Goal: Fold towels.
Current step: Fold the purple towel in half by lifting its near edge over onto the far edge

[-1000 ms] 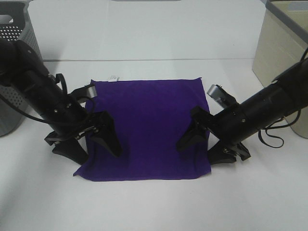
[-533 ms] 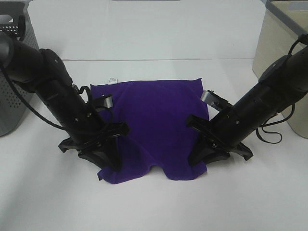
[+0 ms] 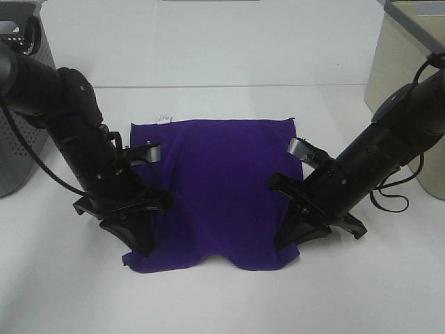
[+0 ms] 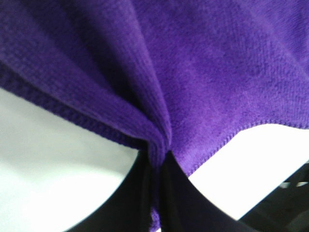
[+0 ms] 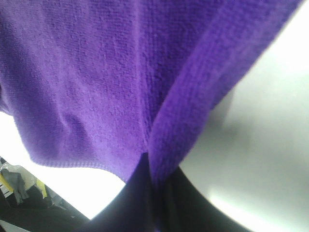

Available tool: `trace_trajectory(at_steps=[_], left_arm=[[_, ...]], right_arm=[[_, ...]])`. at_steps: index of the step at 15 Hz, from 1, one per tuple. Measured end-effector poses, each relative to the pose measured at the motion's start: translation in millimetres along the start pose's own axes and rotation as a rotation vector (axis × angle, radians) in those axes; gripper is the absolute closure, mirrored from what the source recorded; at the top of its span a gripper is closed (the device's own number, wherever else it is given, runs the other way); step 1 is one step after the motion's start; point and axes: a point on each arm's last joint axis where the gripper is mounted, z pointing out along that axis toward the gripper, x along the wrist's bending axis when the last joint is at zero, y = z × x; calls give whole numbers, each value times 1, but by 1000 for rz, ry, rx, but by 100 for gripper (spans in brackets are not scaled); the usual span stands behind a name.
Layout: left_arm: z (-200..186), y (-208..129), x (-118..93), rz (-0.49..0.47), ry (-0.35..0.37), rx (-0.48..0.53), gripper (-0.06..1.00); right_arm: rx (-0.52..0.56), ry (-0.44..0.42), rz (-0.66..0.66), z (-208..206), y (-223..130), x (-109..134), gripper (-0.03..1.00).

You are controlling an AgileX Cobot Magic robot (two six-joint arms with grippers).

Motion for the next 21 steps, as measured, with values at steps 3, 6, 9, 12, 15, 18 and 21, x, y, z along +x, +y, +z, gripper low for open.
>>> trace_trajectory(at_steps=[3,6,9,12,15,18,21], left_arm=[[-28,-3,-8,51,60,-58,94],[-58,0,-18,90,110,-135,94],[-101,35,-28,156,200,-294,94],[-117,65,-21,147,228,-404,94],[-126,99,-4,138,253,-502,94],[-115,129,6,156,267,-546,94],[-104,141,16,172,300,-541,94]], right_arm=[[-101,24,-54,-35,-3,23,94],[-183,36,-105,-60,1,40,94],[-337,-40,-211,-97,46,62,94],[-396,-105,-239,-105,83,67,94],[-434,-124,-276,-106,125,73,94],[-470,-171,-307,-105,155,72,94],[-446,-274,-327,-95,174,60,94]])
